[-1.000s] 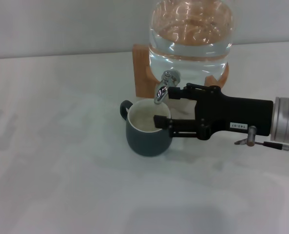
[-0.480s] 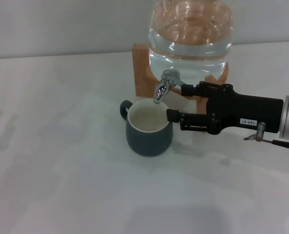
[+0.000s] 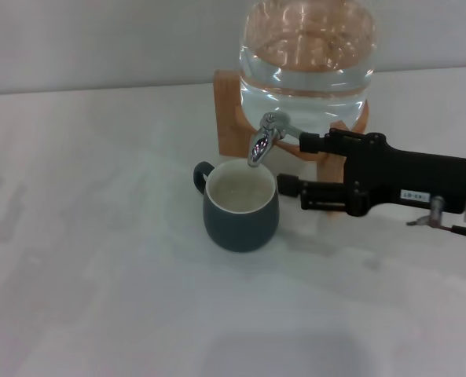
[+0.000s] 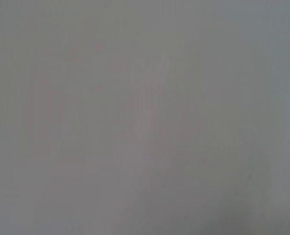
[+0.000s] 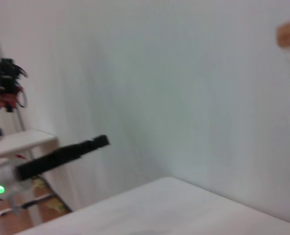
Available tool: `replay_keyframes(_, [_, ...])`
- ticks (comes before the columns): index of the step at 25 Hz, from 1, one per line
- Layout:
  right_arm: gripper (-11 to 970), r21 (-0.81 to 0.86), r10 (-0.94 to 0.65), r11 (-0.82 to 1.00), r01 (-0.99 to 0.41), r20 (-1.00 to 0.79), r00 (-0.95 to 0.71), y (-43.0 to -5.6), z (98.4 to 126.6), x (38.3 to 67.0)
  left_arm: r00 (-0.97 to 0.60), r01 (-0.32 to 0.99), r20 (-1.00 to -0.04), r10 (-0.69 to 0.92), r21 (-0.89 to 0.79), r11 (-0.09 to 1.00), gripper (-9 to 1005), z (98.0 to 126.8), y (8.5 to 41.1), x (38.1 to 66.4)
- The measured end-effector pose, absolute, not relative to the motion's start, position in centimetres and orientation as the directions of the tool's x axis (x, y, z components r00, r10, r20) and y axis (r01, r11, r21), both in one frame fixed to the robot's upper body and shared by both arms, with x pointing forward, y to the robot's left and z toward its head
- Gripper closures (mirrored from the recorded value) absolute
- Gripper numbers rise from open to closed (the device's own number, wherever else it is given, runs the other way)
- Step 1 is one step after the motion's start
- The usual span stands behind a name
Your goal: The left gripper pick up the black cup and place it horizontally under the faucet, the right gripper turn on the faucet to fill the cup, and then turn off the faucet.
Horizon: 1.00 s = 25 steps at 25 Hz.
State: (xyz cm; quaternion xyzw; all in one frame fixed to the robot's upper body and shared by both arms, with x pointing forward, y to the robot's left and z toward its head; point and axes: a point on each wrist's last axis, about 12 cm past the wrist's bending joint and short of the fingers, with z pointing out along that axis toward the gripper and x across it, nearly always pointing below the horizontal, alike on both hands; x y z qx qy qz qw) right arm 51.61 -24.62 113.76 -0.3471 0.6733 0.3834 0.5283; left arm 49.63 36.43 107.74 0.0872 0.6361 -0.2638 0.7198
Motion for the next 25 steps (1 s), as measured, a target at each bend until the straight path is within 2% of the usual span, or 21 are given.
replay_keyframes(5, [121,0.159,0.008,0.384,-0.909,-0.986,-0.169,-25.9,115.4,50.6,0.051,0.490,-0.962,-0.268,-0.210,0.846,590,107.7,36.5,49.6])
replay_keyframes(9, [120,0.139,0.031,0.457,-0.879,-0.990,-0.140,-28.5,116.1,50.9,0.051,0.490,-0.962,-0.269,-0.210,0.846,590,107.7,36.5,49.6])
replay_keyframes(16, [118,0.117,0.041,0.734,-0.669,-0.991,-0.129,-37.2,115.8,51.5,0.044,0.494,-0.960,-0.277,-0.220,0.841,590,107.7,36.4,49.6])
replay_keyframes(23, [117,0.098,0.078,0.860,-0.501,-0.995,-0.062,-42.0,115.8,50.2,0.015,0.525,-0.961,-0.274,-0.226,0.821,590,107.6,36.1,49.4])
replay_keyframes(25, [116,0.089,0.075,0.872,-0.481,-0.996,-0.047,-42.6,116.0,49.9,0.015,0.530,-0.962,-0.272,-0.223,0.818,532,107.6,36.1,49.3])
